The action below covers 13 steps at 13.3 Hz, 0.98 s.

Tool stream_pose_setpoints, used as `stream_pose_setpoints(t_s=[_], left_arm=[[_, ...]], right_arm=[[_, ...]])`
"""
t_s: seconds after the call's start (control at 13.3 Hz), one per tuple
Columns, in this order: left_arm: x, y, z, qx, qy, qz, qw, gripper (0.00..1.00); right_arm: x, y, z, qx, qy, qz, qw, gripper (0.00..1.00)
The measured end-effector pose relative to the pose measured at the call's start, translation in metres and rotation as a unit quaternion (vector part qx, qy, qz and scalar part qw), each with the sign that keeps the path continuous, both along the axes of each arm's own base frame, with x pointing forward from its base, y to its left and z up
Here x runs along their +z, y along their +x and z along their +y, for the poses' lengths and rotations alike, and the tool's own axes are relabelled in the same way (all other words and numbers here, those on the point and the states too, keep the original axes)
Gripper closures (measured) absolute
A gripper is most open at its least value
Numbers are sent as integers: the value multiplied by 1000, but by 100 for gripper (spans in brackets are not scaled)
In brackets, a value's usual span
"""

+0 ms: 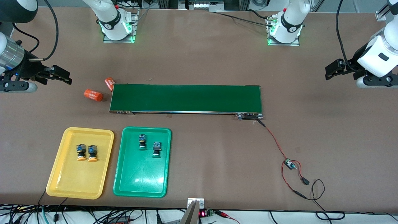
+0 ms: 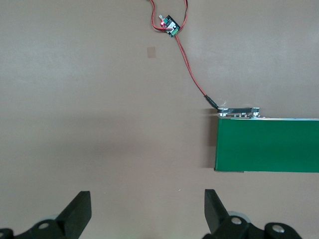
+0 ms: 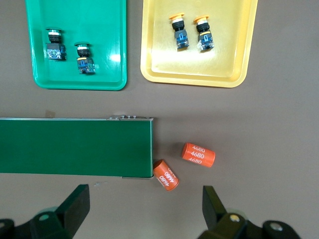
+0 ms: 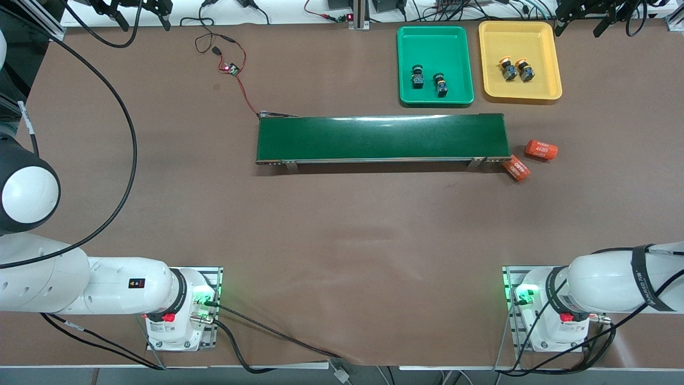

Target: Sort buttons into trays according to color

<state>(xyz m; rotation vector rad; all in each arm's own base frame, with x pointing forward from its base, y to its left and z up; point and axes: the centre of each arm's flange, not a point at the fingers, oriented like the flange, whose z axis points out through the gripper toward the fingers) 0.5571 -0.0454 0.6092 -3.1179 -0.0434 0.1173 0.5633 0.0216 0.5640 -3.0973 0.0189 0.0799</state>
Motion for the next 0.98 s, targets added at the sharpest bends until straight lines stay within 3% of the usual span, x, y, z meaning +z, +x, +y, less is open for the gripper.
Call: stream_pose_setpoints(t_s=[0.98], left_arm=[[0, 0, 0, 0, 0, 1, 1000, 0]], right_arm=[[-1, 0, 19, 17, 0, 1, 1000, 0]])
